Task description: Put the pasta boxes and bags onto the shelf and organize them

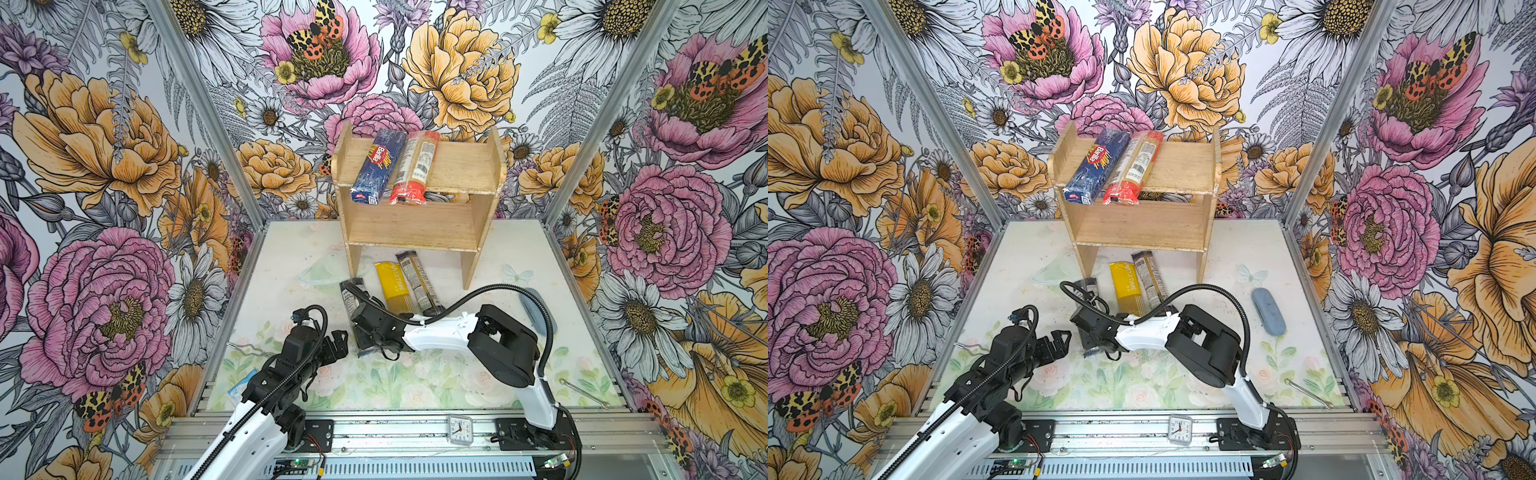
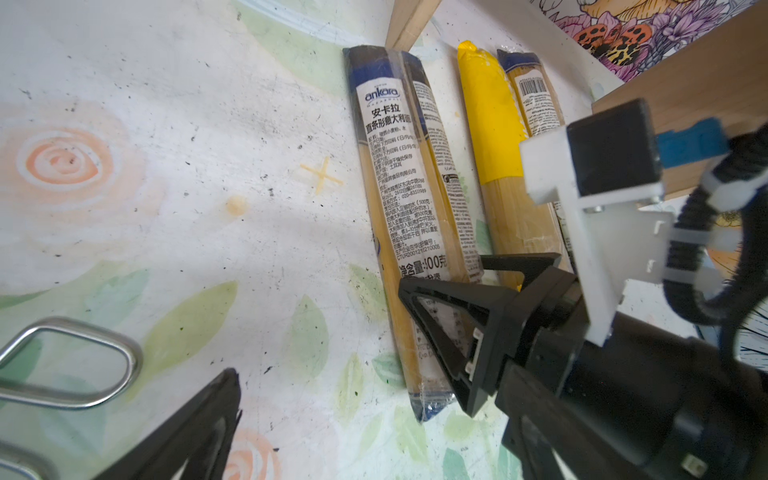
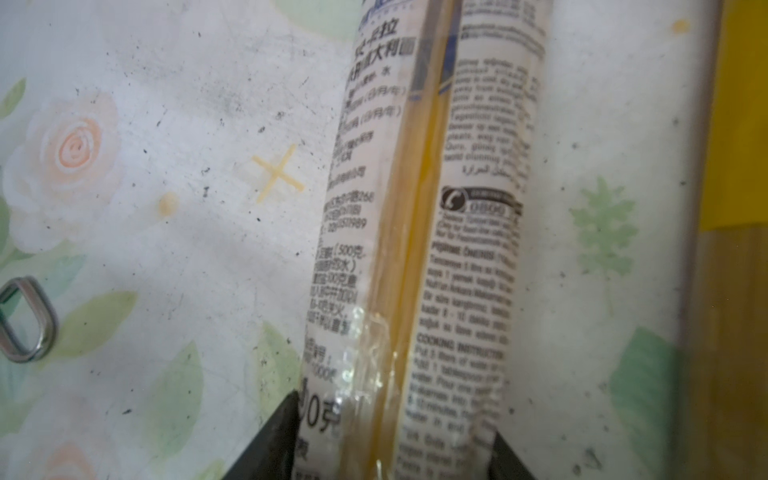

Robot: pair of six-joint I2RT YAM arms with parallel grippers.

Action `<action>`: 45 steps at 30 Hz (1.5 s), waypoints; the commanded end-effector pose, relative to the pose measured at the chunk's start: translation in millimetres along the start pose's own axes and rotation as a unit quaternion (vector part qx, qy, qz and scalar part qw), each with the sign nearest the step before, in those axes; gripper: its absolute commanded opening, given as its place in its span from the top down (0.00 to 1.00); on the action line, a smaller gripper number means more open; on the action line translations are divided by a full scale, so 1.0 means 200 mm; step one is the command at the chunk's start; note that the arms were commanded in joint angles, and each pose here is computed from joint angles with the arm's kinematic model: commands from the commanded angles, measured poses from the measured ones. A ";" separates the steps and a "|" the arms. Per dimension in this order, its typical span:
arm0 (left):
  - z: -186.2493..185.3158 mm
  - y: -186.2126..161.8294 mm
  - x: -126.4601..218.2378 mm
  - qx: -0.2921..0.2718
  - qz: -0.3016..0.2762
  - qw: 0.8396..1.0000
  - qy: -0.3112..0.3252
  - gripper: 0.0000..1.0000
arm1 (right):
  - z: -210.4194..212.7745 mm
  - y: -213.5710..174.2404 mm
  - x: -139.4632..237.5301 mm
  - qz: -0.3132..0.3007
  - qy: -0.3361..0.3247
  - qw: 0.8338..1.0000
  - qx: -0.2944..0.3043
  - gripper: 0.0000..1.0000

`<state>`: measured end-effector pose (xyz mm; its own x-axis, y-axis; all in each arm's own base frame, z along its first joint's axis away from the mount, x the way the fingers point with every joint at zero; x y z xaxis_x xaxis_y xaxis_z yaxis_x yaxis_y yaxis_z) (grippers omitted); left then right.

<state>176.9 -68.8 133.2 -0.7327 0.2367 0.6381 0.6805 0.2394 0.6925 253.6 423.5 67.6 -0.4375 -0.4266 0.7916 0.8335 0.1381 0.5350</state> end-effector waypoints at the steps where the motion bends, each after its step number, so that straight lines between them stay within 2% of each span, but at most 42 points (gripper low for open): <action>1: 0.00 0.01 0.00 0.007 -0.009 1.000 -0.009 0.01 | -0.12 -0.17 -0.02 0.058 -0.049 0.997 0.023 0.54; 7: -0.01 0.01 0.00 0.007 -0.008 1.000 -0.010 0.01 | -0.12 -0.12 0.06 0.057 -0.035 0.998 0.017 0.69; 13: -0.01 0.01 0.00 0.006 -0.009 1.000 -0.011 0.01 | -0.12 -0.05 0.16 0.058 -0.002 0.998 0.002 0.98; 14: -0.01 0.01 0.00 0.006 -0.009 1.000 -0.011 0.01 | -0.12 -0.04 0.18 0.057 0.004 0.998 -0.001 1.00; 30: -0.02 0.01 -0.04 -0.008 0.003 1.000 -0.015 0.01 | -0.19 0.11 0.61 0.031 0.077 0.996 -0.027 1.00; 37: -0.03 0.02 -0.06 -0.008 0.004 1.000 -0.018 0.01 | -0.31 0.13 0.78 0.019 0.095 0.993 -0.065 1.00; 41: -0.04 0.02 -0.07 -0.010 0.006 1.000 -0.019 0.01 | -0.39 0.10 0.79 0.028 0.092 0.992 -0.076 1.00; 45: -0.05 0.02 -0.08 -0.009 0.008 1.000 -0.023 0.01 | -0.46 0.01 0.70 0.051 0.060 0.995 -0.068 1.00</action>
<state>188.4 -78.3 127.2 -0.7102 0.2623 0.6533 0.7034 0.2270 0.6736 215.8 280.1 148.1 -0.2608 -0.5059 0.8222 0.9309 0.0941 0.3531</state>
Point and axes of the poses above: each gripper's point midway between its finger pads, its own x axis back along the fingers, its own z axis along the line the jaws close on, y = z × x, the point moved 5 cm from there along x, back along the fingers, and after that the axes turned 9 degrees about -x, right-handed, at the moved point
